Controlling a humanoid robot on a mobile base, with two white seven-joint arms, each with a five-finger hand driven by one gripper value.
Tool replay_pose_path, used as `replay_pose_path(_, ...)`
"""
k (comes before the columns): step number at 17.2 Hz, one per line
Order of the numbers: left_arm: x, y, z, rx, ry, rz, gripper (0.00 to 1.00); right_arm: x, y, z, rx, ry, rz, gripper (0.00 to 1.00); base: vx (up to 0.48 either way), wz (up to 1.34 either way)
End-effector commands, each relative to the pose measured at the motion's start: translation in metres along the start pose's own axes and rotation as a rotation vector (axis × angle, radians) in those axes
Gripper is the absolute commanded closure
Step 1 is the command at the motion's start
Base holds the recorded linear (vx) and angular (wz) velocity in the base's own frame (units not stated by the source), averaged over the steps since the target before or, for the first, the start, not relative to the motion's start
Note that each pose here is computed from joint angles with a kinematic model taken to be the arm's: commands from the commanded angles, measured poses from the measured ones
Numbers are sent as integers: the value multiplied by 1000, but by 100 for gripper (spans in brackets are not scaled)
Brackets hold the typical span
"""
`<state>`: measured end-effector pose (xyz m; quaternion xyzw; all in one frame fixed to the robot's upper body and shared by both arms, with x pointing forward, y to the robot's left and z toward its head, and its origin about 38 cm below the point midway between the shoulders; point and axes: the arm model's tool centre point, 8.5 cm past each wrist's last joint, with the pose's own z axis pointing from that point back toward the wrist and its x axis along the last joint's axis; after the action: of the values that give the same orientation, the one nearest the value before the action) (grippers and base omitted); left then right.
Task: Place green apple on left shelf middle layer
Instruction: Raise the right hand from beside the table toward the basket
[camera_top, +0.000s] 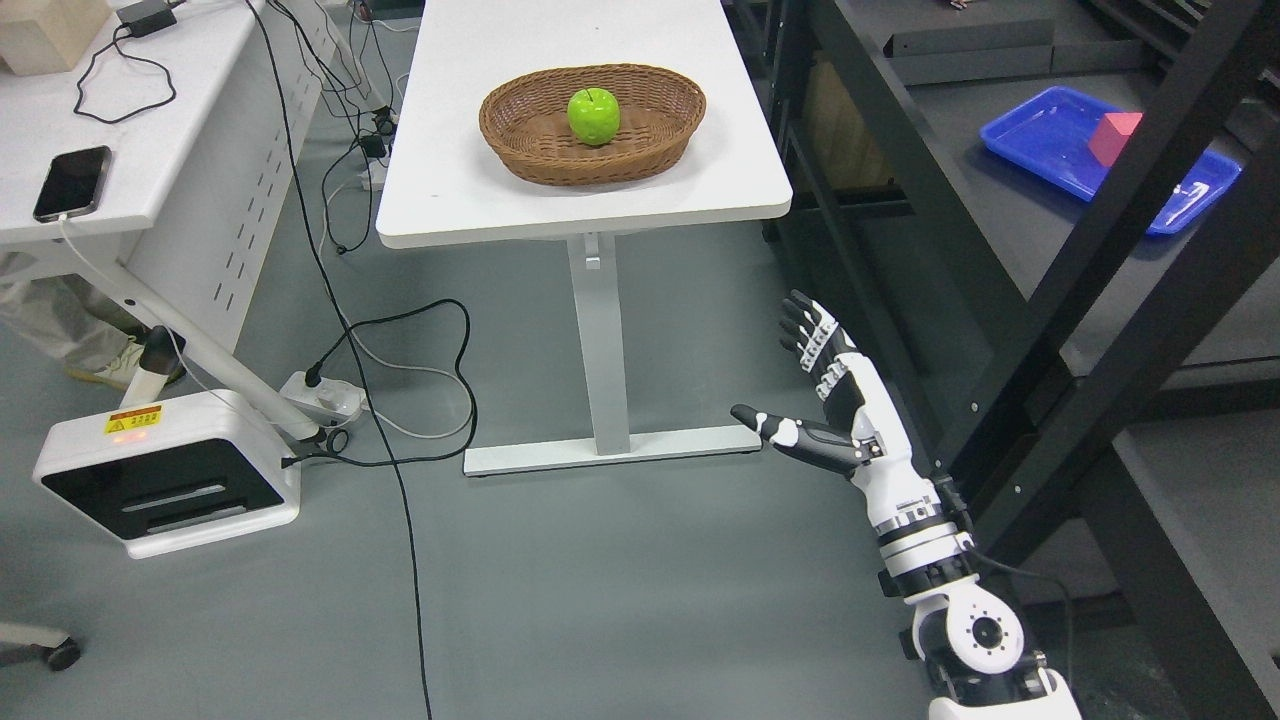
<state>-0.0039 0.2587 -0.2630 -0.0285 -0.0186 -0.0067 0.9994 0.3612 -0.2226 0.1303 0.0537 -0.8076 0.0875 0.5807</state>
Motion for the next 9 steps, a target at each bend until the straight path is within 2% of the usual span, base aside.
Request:
replay_pose_path(1,0,11,2,18,1,-1,0,-2,-7,5,8,11,17,0,15,0)
replay_pose_path(4,-1,11,2,18,2,-1,0,-1,-7,5,13,4,20,0,23,0)
replay_pose_path(5,-1,11,2,18,2,-1,0,2,-8,4,12,-20,25,0,41,0)
replay_pose_path(7,0,11,2,18,-1,-1,0,17,-2,-4,41,-129,104,0,46,0)
replay_pose_path(8,0,11,2,18,1,-1,0,26,-4,-20,114,-135,316,0,52,0)
replay_pose_path(9,0,11,2,18,1,-1,0,33,5,-45,203,-103,720,4,46,0)
